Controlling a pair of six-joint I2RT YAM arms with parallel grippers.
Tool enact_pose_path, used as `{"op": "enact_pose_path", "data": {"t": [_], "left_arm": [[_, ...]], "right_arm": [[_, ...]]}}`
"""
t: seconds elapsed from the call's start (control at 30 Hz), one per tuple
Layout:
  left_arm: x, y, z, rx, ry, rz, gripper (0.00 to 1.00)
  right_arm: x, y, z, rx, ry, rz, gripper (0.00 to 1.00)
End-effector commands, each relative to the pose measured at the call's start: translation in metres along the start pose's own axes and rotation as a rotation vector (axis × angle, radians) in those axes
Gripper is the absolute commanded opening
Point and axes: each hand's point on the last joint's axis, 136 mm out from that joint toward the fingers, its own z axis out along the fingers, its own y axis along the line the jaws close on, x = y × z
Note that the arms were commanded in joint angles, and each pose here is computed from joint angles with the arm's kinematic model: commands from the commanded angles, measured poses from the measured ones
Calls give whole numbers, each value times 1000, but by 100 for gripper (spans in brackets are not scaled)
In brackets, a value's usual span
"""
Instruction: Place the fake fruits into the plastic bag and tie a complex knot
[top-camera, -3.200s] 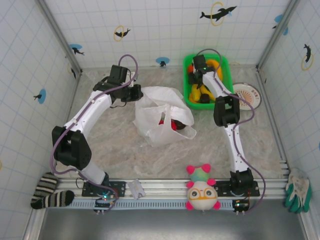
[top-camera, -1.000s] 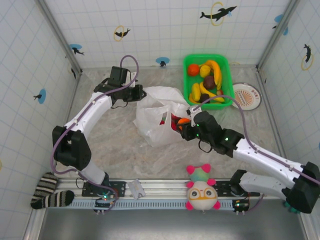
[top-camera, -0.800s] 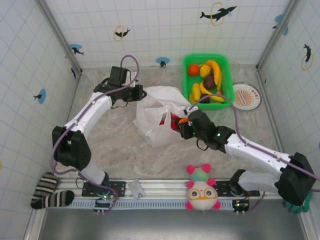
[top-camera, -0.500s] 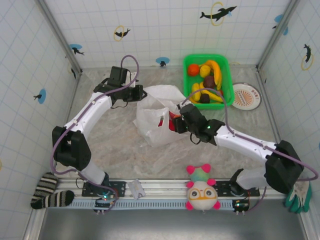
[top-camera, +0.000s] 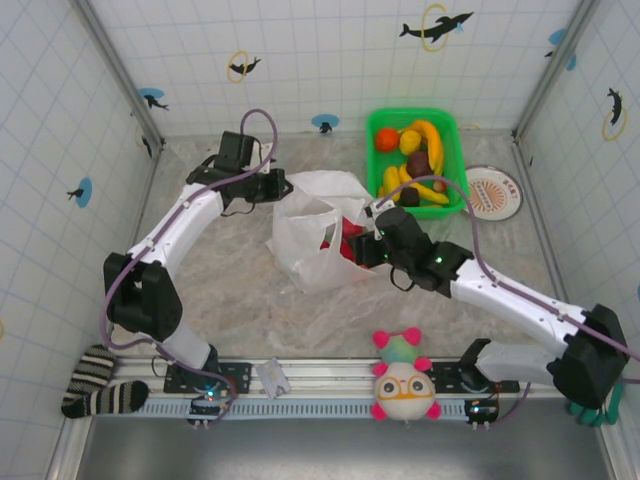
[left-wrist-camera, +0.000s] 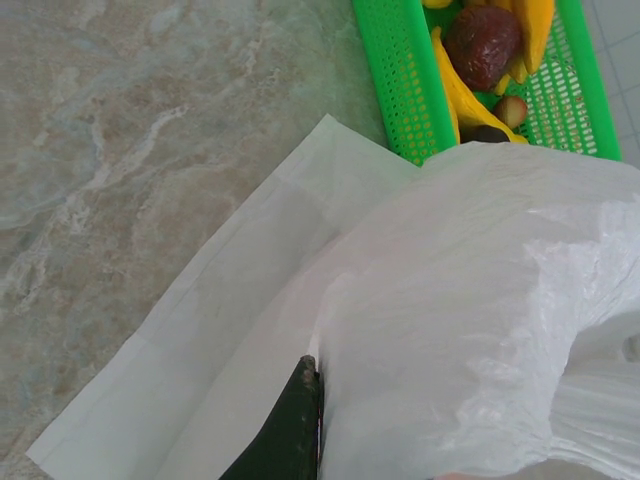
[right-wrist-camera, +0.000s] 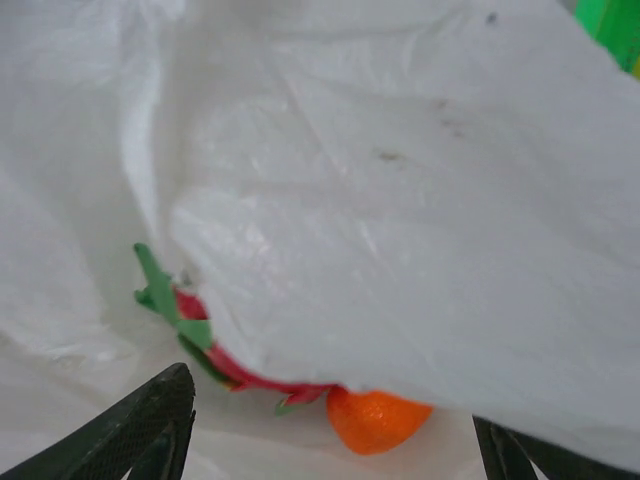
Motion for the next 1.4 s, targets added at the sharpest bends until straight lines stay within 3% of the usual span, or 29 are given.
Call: {"op": "enact_pose_path", "data": {"t": [0.0, 0.17, 0.4, 0.57, 0.7, 1.1, 1.2, 1.37], "left_arm": [[-12, 3, -3, -20, -12, 19, 10], [-17, 4, -1, -25, -18, 17, 10], [-16, 6, -1, -27, -14, 12, 10], [-11, 6, -3, -28, -19, 12, 10], [-5, 6, -7, -29, -21, 13, 10], [3, 6, -28, -50, -43, 25, 13], [2, 7, -30, -54, -48, 24, 13], [1, 5, -32, -46, -54, 33, 13]], "right_arm": [[28, 14, -12, -89, 82, -18, 73], [48, 33, -34, -209, 105, -29, 62], [59, 30, -67, -241, 79, -57, 62], [7, -2, -98, -130, -82, -12, 62], [-30, -36, -106, -41, -133, 76, 62], [-64, -150, -33, 285, -55, 267, 70], [-75, -178, -4, 370, -38, 281, 77], [-96, -218, 59, 443, 22, 321, 79]]}}
